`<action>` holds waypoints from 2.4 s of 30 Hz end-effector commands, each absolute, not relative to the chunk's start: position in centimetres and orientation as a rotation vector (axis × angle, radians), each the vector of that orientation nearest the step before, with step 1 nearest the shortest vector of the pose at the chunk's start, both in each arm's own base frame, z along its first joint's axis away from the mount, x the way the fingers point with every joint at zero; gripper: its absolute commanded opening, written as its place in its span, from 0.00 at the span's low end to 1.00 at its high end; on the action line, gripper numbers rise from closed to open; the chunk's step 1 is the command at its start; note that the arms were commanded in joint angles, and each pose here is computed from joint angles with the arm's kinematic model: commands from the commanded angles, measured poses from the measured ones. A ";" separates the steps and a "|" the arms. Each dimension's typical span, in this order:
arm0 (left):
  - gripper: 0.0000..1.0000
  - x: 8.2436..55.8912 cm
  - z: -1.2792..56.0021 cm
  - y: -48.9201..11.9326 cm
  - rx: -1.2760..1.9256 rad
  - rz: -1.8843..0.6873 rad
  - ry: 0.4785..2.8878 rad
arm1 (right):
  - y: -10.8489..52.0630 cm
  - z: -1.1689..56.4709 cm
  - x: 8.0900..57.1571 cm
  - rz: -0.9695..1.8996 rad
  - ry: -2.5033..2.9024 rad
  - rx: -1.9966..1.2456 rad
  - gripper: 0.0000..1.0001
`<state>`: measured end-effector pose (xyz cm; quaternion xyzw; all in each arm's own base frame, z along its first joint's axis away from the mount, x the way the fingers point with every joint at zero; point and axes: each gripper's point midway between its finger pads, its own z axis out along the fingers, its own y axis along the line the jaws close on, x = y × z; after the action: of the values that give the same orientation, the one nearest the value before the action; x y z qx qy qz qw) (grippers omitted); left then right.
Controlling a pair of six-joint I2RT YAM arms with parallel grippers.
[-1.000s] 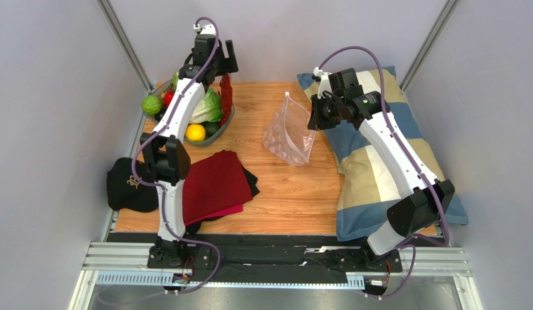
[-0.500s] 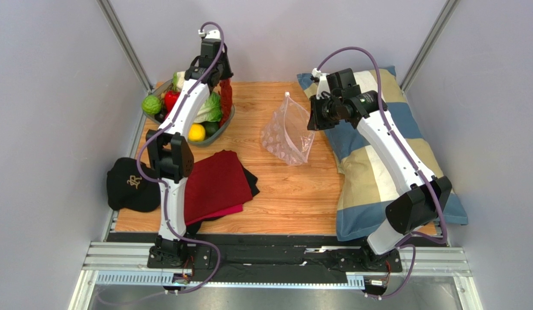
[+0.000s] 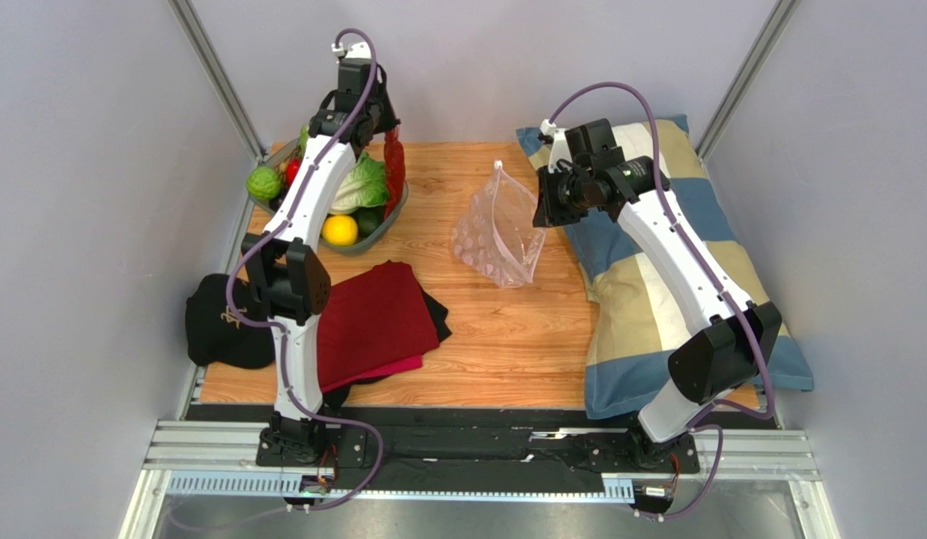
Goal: Place the food in the zip-top bag and seal the zipper
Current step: Pick up the fake lobster from the bin, then place the fake lobster in the zipper food storage bag.
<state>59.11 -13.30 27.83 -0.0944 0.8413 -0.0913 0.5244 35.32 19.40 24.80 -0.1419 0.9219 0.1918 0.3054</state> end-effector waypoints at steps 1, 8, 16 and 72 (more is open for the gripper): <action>0.00 56.6 37.8 -14.0 -0.245 -0.357 1.825 | 20.5 27.1 36.5 0.568 2.372 -0.346 0.00; 0.00 56.0 38.4 -14.3 -0.251 -0.407 1.828 | 20.9 27.7 36.5 0.620 2.379 -0.257 0.00; 0.00 54.6 40.9 -15.9 -0.214 -0.547 1.797 | 20.9 28.2 36.5 0.623 2.360 -0.245 0.00; 0.00 36.0 59.9 -20.9 0.024 -1.112 1.403 | 20.6 32.3 34.5 0.529 2.295 0.301 0.00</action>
<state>39.56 -20.68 55.05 -0.0068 0.6615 -0.4442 0.6042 34.69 23.25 32.61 0.1101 0.8969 0.2650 0.3363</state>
